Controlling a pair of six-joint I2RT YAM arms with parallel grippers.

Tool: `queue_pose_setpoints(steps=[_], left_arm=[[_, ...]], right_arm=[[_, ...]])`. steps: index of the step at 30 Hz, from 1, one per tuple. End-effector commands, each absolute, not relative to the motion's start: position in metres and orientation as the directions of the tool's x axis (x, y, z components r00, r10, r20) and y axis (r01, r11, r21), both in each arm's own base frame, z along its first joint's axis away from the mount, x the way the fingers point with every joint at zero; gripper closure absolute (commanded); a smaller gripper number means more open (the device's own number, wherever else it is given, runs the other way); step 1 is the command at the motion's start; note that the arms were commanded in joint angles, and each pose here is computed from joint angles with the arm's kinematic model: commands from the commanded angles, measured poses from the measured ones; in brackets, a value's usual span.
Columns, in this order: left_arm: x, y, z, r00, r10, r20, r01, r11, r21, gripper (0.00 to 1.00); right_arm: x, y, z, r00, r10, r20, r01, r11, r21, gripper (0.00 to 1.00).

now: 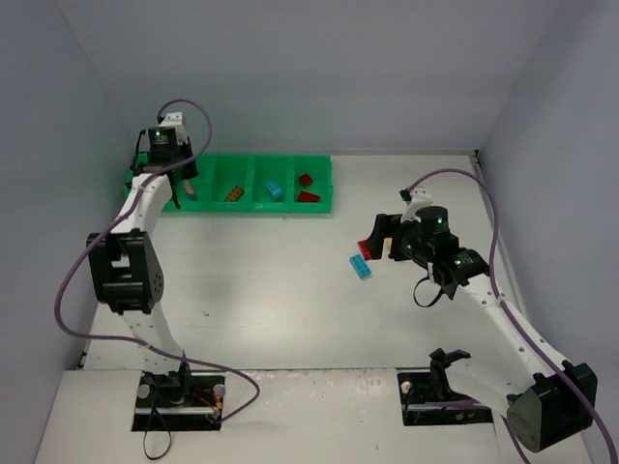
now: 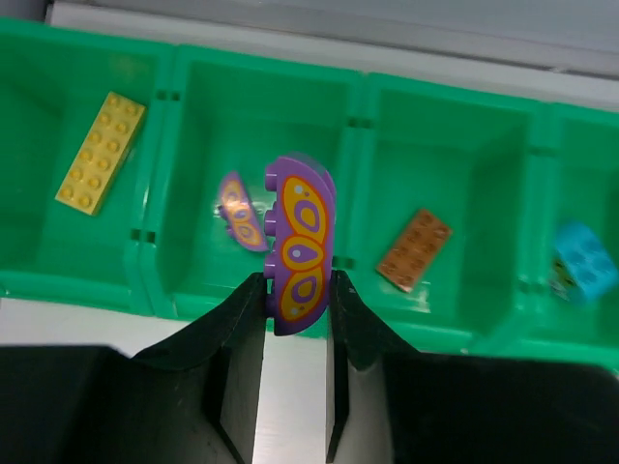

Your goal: Sort the legos into containers by color

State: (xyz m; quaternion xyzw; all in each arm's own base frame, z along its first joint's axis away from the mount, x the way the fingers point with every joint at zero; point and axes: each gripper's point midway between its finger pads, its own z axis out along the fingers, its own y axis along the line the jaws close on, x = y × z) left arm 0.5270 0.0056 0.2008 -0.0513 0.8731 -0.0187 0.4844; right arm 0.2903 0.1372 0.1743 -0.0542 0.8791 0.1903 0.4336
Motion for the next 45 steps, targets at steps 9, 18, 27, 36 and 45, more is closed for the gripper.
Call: queue_pose_setpoints(steps=[9, 18, 27, 36, 45], left_arm=[[0.579, 0.050, 0.200, -0.510, -0.189, -0.839, -0.190, 0.976, -0.104, 0.53], [0.547, 0.035, 0.234, -0.461, -0.204, -0.863, -0.157, 0.977, -0.147, 0.38], [0.464, -0.044, 0.281, -0.460, -0.125, -0.879, -0.001, 0.990, -0.140, 0.17], [0.384, -0.064, 0.292, -0.525, -0.185, -0.831, -0.022, 0.979, -0.203, 0.17], [0.330, -0.079, 0.295, -0.524, -0.224, -0.822, 0.069, 0.950, -0.303, 0.17]], right_arm=[[0.303, 0.140, 0.180, -0.588, 0.077, -0.805, -0.269, 0.920, 0.285, 0.18], [0.303, 0.141, 0.146, -0.671, 0.082, -0.737, -0.215, 0.930, 0.299, 0.23], [0.299, 0.152, 0.089, -0.801, 0.049, -0.596, -0.163, 0.941, 0.296, 0.22], [0.307, 0.176, 0.053, -0.842, -0.058, -0.536, -0.174, 0.970, 0.167, 0.23], [0.319, 0.170, 0.021, -0.863, -0.092, -0.496, -0.138, 0.989, 0.057, 0.44]])
